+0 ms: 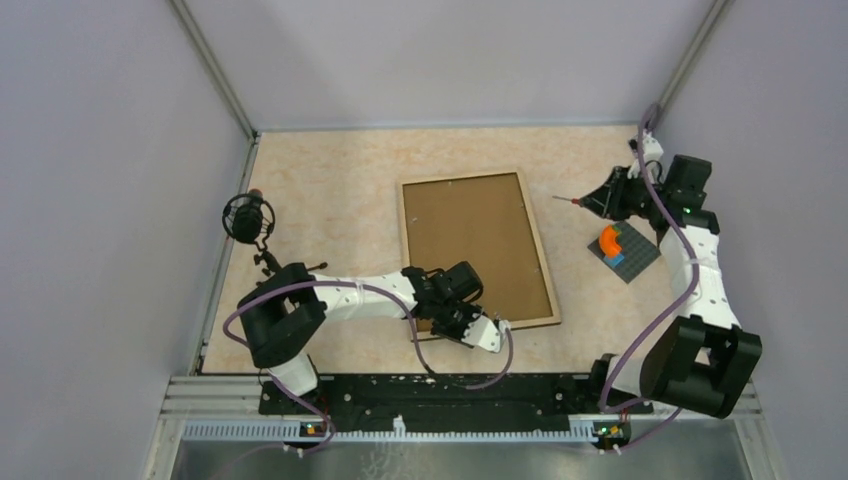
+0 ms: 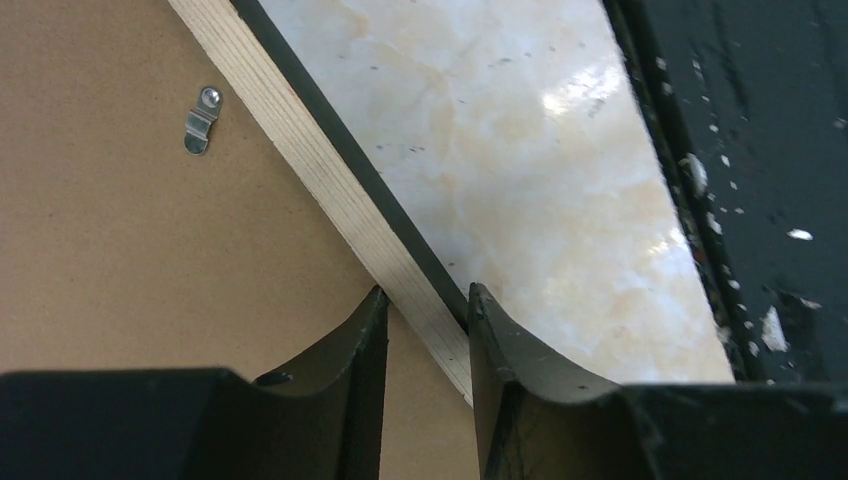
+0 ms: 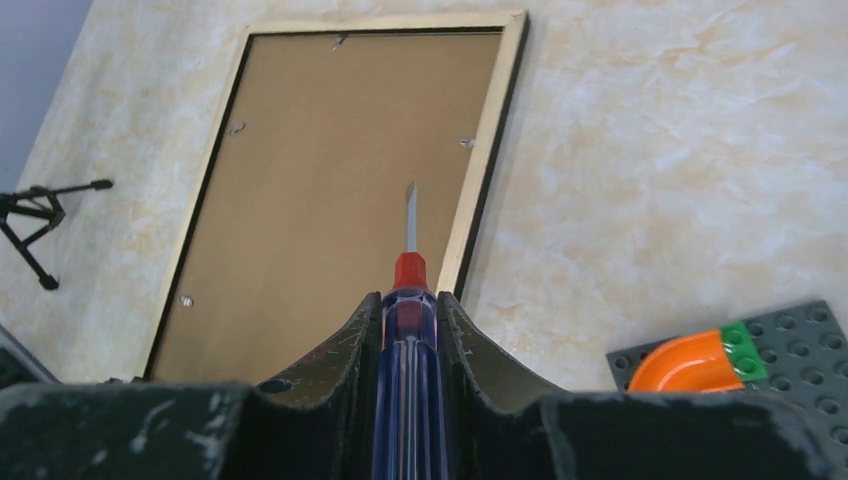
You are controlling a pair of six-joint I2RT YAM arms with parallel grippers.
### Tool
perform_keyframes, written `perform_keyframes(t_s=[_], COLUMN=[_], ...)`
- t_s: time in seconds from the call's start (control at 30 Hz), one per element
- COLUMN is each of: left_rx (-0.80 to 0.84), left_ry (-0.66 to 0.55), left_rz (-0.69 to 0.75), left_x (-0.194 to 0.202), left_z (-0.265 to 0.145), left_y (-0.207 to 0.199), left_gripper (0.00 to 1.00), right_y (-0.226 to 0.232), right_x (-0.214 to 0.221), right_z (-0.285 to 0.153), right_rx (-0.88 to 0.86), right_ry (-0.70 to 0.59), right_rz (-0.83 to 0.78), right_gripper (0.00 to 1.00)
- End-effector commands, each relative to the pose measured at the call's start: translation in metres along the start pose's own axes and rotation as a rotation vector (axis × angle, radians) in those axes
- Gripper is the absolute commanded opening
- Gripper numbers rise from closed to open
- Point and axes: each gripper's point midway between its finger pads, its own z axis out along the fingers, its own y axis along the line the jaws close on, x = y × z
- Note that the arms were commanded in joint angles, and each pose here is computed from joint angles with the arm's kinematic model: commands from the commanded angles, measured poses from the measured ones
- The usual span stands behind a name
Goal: Take the photo out of the frame
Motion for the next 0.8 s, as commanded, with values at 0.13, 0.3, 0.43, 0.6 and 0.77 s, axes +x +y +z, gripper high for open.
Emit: perform_keyframes(t_s=[0.13,0.3,0.43,0.6,0.77], left_rx=[0.331,0.293,0.204,0.099,0.033], left_ry=[0.103,0.073,0.021,-0.004,-0.016], left_rz=[-0.069,-0.11,-0.158,-0.199,-0.195], left_x=[0.053,0.051,0.033,0.018,0.012], left_z=[-0.015,-0.022,-0.025,-0.029,-0.031], left_y=[-0.092,-0.087,-0.067,-0.04,-0.023], left_gripper=[0.36,0.46,0.66,0.77,0.94], right_y=[0.033,0.042,0.052,0.06,0.067], right_x=[0.045,0.065,0.09,0.115,0.131], right_z=[0.019,0.012,0.008,-0.002,-0.009], right_rx=[-0.046,-0.024,-0.019,-0.045,-0.062], right_ry=[0.194,0.273,0.348,0.433,0.505], right_rz=[-0.215,-0.306,-0.397,-0.469,-0.533], right_gripper=[0.0,0.0,0.0,0.0,0.0])
